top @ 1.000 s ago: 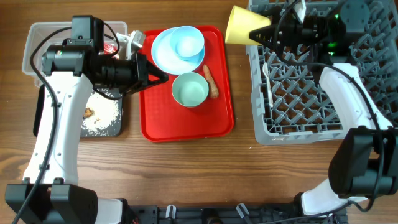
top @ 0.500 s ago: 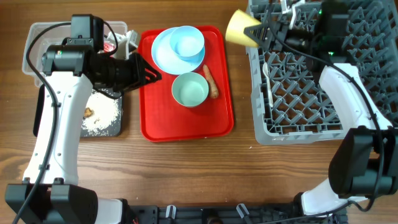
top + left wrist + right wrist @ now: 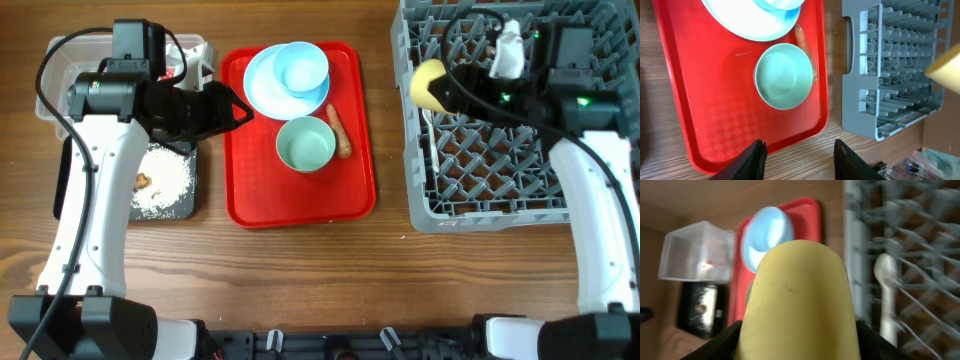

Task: Sort waste into correct bins and load items into the dishwasher rack
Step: 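Carry the cup right and place it upside down in the rack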

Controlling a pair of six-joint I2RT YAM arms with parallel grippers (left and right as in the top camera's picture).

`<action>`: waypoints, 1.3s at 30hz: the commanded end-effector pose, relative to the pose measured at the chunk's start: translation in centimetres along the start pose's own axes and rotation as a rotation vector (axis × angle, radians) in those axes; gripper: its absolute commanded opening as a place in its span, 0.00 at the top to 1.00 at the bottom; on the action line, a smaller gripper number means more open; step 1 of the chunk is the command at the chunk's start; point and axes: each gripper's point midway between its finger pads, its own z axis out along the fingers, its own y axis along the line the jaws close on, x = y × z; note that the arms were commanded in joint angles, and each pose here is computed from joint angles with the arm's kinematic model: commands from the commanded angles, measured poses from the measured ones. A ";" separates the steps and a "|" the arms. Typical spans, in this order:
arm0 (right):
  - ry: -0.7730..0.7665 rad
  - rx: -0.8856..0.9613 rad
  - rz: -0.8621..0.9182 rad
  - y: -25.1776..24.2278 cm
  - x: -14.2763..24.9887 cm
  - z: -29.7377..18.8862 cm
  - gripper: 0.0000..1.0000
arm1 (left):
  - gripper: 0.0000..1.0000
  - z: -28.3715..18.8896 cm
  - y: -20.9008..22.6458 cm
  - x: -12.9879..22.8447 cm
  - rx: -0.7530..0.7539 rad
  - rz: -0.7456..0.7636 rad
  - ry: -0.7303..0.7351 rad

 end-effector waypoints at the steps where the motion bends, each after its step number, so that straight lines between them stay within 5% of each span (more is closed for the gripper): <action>1: 0.056 0.234 0.000 -3.5 1.6 -1.5 0.57 | 0.55 0.1 0.4 -0.1 -0.023 0.015 -0.004; 7: 0.238 0.413 0.095 -6.4 6.5 -3.2 0.57 | 0.55 0.1 0.4 -0.1 -0.023 0.015 -0.004; 35: 0.618 0.485 0.208 -9.9 14.1 0.4 0.57 | 0.47 0.2 1.1 -0.1 -0.068 0.011 -0.005; 37: 0.617 0.484 0.207 -10.0 14.2 0.6 0.56 | 0.47 0.2 1.1 -0.1 -0.068 0.011 -0.005; 39: 0.617 0.485 0.208 -10.2 14.4 0.8 0.44 | 0.47 0.1 1.1 -0.1 -0.068 0.011 -0.005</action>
